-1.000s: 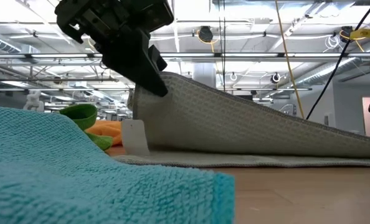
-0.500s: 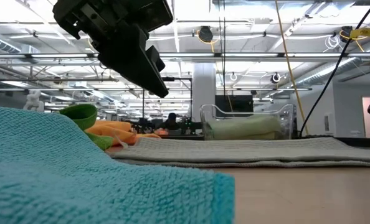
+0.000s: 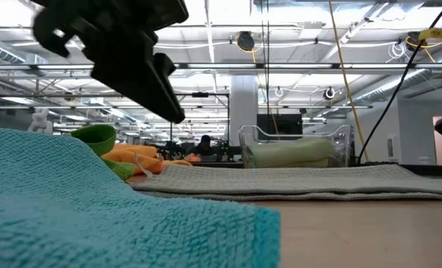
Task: Fold microfiber towels
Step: Fold the gray microfiber towel
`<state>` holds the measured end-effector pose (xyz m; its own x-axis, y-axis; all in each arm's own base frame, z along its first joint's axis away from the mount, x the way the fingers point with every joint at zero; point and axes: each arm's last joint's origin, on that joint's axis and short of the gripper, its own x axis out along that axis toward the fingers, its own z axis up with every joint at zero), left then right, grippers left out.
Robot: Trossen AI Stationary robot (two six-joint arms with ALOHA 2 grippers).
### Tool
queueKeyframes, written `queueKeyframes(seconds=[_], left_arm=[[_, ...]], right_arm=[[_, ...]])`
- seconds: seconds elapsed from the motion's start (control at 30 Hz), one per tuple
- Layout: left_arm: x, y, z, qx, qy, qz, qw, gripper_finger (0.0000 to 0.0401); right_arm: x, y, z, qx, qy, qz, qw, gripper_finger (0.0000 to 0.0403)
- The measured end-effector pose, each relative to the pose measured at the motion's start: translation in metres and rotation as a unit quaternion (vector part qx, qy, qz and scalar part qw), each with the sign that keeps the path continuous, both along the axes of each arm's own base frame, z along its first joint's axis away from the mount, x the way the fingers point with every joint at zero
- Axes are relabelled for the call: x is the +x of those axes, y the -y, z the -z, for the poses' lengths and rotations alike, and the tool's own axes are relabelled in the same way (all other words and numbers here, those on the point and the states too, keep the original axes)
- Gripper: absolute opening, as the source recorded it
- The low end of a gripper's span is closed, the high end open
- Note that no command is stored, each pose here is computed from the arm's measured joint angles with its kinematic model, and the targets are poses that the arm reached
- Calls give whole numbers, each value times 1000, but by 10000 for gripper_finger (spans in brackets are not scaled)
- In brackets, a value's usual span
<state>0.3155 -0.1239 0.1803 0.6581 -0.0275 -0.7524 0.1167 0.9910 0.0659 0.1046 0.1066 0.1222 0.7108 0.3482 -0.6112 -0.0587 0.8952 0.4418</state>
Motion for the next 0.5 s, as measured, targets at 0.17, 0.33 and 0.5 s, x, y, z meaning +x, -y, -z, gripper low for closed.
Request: queueKeyframes(seconds=[0.17, 0.33, 0.5], left_arm=[[4, -17, -1, 35, 3, -26, 999, 110], [16, -61, 0, 36, -6, -62, 997, 111], [21, -94, 0, -9, -20, -68, 997, 111]], right_arm=[[4, 1, -11, -2, 27, 27, 999, 18], [12, 4, -21, -10, 43, 36, 998, 18], [7, 3, -14, 29, -32, 12, 999, 18]])
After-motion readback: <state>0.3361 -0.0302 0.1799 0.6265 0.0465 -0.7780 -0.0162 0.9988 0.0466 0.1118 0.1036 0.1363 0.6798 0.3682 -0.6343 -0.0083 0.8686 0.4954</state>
